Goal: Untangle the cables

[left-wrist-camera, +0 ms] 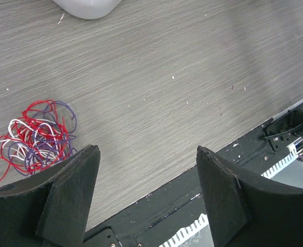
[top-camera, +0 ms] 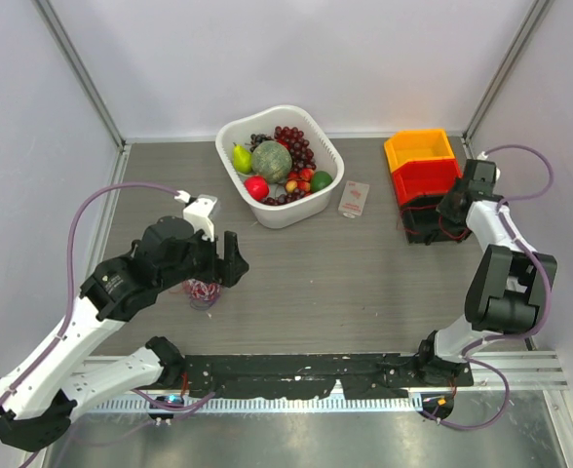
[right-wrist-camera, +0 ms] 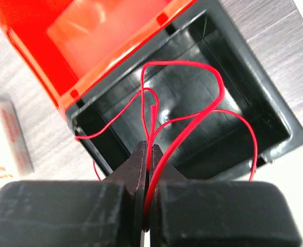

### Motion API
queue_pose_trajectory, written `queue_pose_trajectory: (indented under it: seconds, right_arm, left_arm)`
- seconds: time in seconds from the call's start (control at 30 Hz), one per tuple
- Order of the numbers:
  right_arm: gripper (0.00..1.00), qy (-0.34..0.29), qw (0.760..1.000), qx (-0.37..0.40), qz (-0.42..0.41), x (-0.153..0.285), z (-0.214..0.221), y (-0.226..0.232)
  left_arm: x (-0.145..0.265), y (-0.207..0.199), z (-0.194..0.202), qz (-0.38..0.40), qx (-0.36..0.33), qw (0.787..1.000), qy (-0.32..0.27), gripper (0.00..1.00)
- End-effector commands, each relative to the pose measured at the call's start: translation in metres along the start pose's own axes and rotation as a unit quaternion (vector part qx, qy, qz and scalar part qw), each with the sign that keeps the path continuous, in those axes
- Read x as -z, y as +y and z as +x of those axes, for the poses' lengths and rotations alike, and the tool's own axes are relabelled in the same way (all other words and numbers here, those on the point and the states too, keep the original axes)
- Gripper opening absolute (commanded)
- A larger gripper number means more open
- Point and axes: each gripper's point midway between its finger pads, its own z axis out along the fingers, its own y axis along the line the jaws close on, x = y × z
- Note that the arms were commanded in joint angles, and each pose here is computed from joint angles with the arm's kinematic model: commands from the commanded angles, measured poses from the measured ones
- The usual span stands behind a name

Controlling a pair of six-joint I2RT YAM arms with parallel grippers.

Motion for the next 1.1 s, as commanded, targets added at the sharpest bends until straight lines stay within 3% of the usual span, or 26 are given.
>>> queue_pose_trajectory:
  seconds: [0.0,0.17,0.3,0.4,0.57,0.83,0.97,1.07]
  right_arm:
    - [0.01,-0.023,0.989,-0.117,-0.082,-0.010,-0.031,0.014]
    - [0.01,-0.007,0.976,-0.211,-0.059,-0.023,-0.033,0.000]
    - [0.01,0.016,0.949,-0.314,-0.037,-0.033,-0.025,-0.001]
    - [0.01,0.021,0.941,-0.336,-0.042,-0.040,-0.023,0.007]
    - [0.10,0.043,0.952,-0.301,0.015,-0.036,-0.013,-0.003]
    - [0.45,0.057,0.979,-0.197,0.016,0.017,-0.023,-0.008]
    - [0.46,0.069,0.988,-0.140,-0.002,0.042,-0.013,0.000]
    - [0.49,0.055,0.998,0.006,-0.044,0.050,-0.006,0.035]
  left_arm:
    - [-0.002,0.001,-0.009,-0.006,-0.011,1.000,-0.011,0.80]
    - [-0.009,-0.004,-0.014,-0.002,-0.011,1.000,-0.004,0.79]
    - [-0.010,-0.008,-0.017,0.003,-0.013,1.000,0.002,0.79]
    - [-0.008,-0.008,-0.017,0.003,-0.010,1.000,0.003,0.79]
    - [-0.007,-0.009,-0.015,0.007,0.005,1.000,-0.004,0.79]
    - [-0.002,-0.009,-0.009,0.016,0.012,1.000,-0.005,0.79]
    - [-0.005,-0.010,-0.008,0.019,0.013,1.000,-0.008,0.79]
    - [-0.004,-0.013,-0.010,0.024,0.014,1.000,-0.008,0.79]
